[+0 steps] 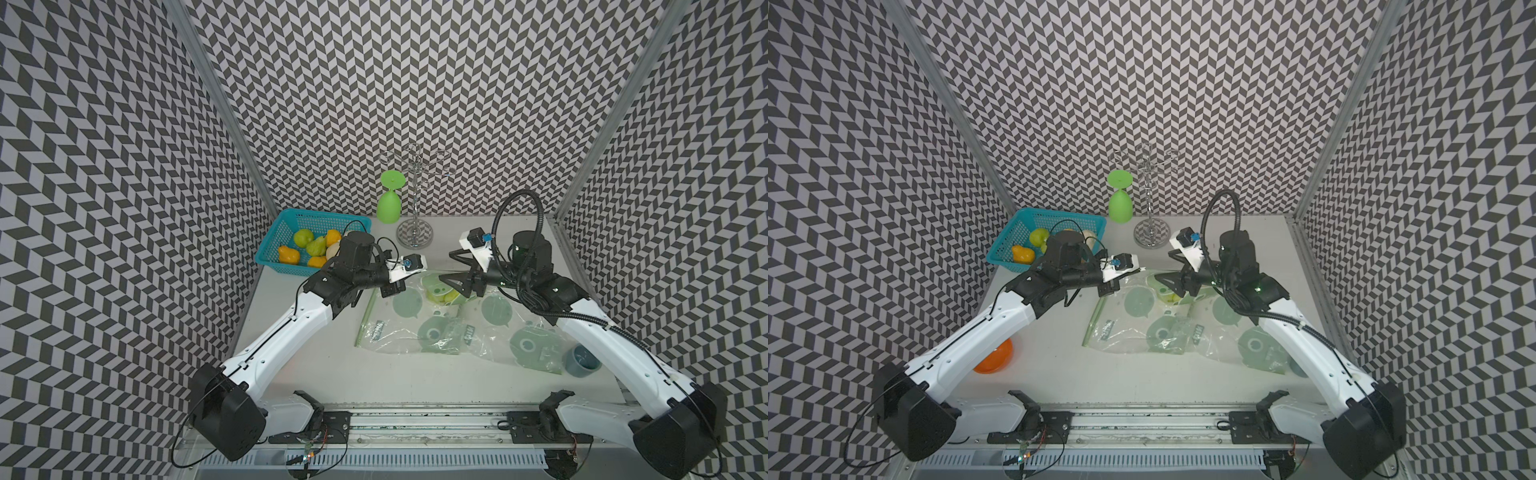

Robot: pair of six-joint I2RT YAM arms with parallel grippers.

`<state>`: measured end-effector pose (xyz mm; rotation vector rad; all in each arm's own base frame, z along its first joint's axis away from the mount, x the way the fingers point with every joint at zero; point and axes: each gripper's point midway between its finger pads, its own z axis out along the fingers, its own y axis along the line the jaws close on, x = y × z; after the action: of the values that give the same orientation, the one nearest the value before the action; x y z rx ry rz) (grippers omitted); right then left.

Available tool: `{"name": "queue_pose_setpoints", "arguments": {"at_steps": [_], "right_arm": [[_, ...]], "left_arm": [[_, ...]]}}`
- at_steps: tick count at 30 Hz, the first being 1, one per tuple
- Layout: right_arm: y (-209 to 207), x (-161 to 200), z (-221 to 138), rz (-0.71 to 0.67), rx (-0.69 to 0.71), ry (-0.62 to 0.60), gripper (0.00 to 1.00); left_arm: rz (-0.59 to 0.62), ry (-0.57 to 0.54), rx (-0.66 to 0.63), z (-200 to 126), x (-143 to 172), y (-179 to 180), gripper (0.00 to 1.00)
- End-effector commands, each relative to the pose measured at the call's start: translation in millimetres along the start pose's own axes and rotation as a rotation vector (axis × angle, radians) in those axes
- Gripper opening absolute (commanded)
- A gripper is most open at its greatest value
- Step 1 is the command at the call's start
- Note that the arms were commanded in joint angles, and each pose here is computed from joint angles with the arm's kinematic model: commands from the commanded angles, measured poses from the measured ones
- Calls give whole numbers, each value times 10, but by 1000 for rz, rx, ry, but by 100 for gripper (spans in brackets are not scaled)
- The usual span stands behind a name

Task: Open the zip-top bag and take out the pear
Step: Place the zipper food storage bag at the center of the board, then unzip the zipper on the zipper food storage bag.

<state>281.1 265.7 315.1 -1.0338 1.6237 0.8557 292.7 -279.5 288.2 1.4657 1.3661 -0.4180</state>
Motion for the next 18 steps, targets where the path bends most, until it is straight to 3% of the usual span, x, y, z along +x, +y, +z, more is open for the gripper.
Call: {"name": "queue_pose_setpoints", "arguments": {"at_steps": [1, 12, 18], "right_arm": [[56, -250, 95, -144, -9, -78, 76], [33, -125, 336, -194, -23, -20, 75], [1, -96, 382, -195, -23, -15, 61]], "left_arm": [[-21, -33, 51, -20, -94, -31, 0], [-43, -40, 97, -6, -100, -65, 0], [-46, -40, 102, 3, -93, -73, 0]]}}
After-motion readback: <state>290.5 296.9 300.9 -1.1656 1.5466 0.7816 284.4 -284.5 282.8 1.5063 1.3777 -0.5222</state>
